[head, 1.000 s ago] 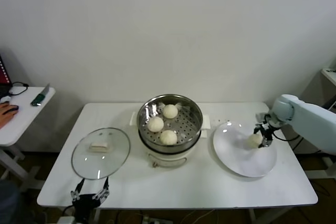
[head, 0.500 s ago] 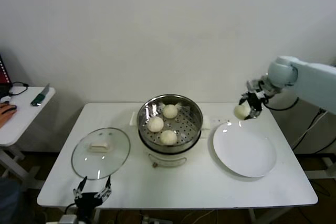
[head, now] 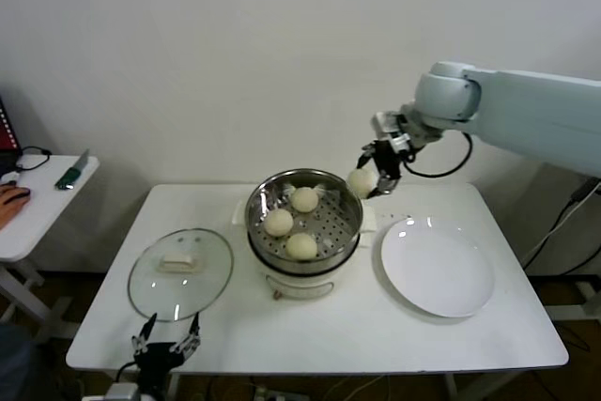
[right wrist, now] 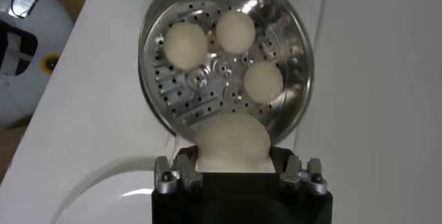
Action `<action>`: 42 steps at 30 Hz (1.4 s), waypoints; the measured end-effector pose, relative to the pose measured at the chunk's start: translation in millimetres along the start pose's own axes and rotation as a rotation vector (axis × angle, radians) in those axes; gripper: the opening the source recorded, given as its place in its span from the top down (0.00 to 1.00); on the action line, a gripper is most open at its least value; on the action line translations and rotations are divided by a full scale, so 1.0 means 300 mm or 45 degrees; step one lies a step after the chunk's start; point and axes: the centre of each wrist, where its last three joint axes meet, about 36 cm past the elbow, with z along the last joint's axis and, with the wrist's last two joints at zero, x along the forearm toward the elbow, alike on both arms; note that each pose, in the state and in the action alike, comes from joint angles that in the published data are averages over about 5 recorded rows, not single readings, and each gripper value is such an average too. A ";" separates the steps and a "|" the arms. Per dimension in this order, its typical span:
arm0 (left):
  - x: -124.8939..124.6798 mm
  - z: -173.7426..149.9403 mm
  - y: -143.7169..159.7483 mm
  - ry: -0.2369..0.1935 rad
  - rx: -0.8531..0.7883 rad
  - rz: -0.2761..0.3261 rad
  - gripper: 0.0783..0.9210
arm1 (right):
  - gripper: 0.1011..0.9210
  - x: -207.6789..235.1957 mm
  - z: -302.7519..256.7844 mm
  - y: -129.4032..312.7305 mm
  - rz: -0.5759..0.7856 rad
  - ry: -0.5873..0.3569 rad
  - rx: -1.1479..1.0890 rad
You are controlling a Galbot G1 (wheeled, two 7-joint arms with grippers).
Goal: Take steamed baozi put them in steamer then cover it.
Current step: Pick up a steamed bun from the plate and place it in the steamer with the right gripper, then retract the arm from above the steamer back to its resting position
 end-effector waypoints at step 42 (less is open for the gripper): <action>0.009 0.013 0.016 -0.001 0.013 -0.017 0.12 | 0.12 -0.478 -0.054 -0.004 -0.090 0.024 -0.067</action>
